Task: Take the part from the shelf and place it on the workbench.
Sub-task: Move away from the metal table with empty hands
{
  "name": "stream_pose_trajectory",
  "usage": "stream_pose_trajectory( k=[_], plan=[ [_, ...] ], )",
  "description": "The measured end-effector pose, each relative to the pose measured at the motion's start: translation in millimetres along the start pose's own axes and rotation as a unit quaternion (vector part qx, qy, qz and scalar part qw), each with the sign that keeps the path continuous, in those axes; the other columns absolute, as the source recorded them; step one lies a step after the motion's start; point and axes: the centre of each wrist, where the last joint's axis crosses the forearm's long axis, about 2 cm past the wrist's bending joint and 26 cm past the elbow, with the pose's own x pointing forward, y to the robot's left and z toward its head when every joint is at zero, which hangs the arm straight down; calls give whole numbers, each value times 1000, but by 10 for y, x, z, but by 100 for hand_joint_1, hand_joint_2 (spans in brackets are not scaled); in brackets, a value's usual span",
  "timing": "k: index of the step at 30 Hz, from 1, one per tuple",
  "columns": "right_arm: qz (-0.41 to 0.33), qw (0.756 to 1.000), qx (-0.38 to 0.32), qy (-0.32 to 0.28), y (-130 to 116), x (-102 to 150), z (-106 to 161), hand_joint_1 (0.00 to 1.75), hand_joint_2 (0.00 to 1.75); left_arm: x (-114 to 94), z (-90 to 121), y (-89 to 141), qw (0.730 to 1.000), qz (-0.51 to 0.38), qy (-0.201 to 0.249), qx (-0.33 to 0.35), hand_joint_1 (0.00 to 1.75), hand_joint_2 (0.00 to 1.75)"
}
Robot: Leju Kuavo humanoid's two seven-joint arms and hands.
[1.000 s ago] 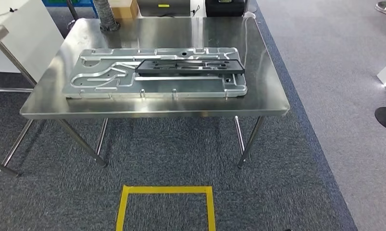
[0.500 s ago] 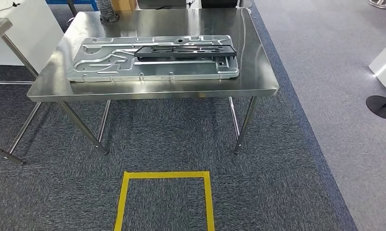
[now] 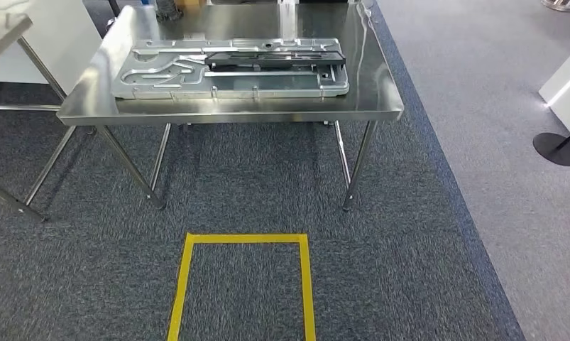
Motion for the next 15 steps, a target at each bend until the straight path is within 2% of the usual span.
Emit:
stream_pose_trajectory(
  k=[4, 15],
  plan=[
    [-39, 999, 18, 26, 6, -20, 0, 0, 0, -33, 10, -13, 1000, 0, 9, -4, 0, 0],
    [-99, 993, 54, 46, 54, 10, 14, 0, 0, -36, 11, -30, 1000, -3, 16, -14, 0, 0]
  ],
)
